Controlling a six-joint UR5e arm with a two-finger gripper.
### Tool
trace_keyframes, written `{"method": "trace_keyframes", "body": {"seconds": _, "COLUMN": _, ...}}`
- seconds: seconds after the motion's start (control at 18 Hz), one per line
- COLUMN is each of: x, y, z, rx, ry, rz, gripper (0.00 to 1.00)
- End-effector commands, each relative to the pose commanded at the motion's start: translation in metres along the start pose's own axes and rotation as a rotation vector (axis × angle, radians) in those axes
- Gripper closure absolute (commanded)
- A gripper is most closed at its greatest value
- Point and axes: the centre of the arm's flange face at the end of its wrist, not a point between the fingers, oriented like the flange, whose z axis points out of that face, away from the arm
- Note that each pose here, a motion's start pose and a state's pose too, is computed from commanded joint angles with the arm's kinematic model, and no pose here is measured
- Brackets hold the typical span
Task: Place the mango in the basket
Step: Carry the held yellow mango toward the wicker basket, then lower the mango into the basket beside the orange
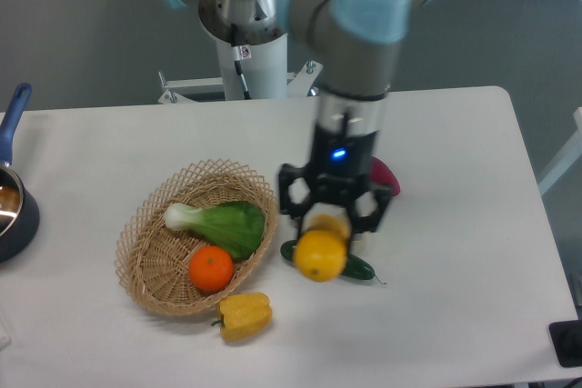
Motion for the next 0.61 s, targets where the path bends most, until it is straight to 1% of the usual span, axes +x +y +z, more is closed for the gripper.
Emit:
{"method": "trace_keyframes", "body": {"seconds": 0.17, "x": 0.04, "y": 0.012, "z": 0.003, "rx": -0.021, "ry": 0.036, "rz": 0.018, "gripper": 0.68}}
{"method": "trace_keyframes", "body": {"seconds": 0.33, "x": 0.075, "y": 0.017, "z": 0.02, "rx": -0.052, "ry": 0.078, "rz": 0.034, "gripper": 0.68}}
{"method": "trace_keyframes", "body": {"seconds": 0.39, "x": 0.086, "y": 0.015, "z": 0.026, "rx": -0.06, "ry": 0.092, "rz": 0.021, "gripper": 0.68}}
{"method": "trace_keyframes", "body": {"seconds": 0.5, "x": 0.102, "y": 0.008, "z": 0.042, "rx": -0.077, "ry": 0.115, "rz": -0.052, "gripper": 0.68}}
{"method": "trace_keyframes", "body": {"seconds": 0.61, "x": 0.124, "y": 0.002, "z": 0.059, "rx": -0.102, "ry": 0.135, "rz": -0.098, "gripper": 0.68}}
